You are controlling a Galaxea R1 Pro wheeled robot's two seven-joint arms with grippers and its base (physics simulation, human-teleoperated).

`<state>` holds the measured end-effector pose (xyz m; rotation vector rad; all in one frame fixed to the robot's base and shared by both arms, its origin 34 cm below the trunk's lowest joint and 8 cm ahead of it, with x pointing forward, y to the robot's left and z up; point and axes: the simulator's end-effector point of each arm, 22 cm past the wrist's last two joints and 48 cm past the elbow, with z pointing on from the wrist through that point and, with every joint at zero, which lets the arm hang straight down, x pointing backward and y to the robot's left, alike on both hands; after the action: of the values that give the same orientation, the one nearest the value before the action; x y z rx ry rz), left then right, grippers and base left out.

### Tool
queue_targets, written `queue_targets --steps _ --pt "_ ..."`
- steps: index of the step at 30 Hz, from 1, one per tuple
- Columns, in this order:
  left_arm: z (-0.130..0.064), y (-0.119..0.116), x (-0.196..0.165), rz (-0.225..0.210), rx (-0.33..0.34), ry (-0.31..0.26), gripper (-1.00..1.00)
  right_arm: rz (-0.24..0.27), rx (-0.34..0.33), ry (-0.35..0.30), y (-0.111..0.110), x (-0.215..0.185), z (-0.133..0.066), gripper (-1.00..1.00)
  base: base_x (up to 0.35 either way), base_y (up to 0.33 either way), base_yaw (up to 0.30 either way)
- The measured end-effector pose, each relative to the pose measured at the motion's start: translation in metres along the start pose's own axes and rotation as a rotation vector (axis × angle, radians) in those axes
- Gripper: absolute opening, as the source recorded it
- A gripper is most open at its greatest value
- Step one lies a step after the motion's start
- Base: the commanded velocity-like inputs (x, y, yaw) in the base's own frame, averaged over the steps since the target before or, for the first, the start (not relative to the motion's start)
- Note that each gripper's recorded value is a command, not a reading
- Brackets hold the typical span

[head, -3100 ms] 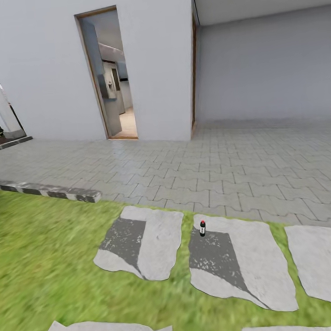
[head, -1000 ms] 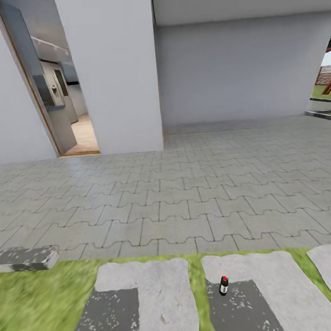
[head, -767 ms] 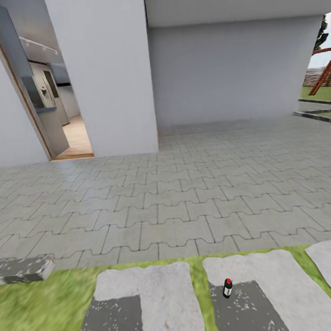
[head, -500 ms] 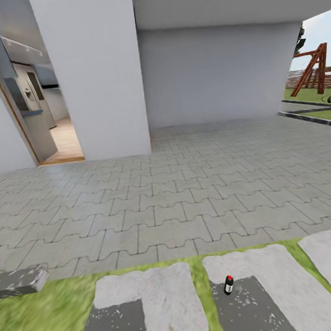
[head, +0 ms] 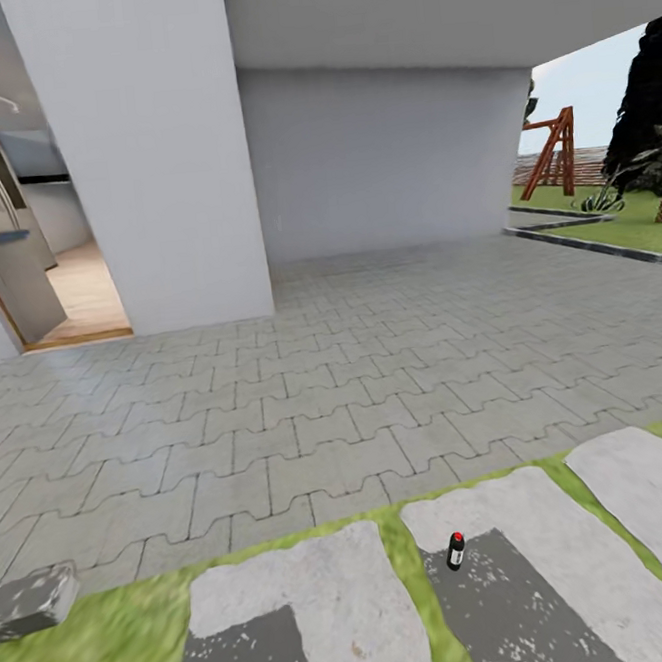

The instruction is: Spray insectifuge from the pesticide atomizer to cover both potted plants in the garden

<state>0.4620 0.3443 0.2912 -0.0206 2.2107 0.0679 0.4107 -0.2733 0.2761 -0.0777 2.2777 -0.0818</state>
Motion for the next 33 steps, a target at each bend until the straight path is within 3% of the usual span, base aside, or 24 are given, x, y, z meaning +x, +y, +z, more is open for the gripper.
queue_targets --steps 11,33 --pt "-0.0001 0.0 -0.0011 0.0 0.0 -0.002 1.0 0.0 0.0 -0.002 0.0 -0.0008 -0.0002 1.0 0.089 0.293 -0.274" --pt "-0.0002 0.0 -0.0013 0.0 0.0 -0.003 1.0 -0.001 -0.001 -0.003 0.0003 -0.001 -0.0002 1.0 0.255 0.235 -0.282"
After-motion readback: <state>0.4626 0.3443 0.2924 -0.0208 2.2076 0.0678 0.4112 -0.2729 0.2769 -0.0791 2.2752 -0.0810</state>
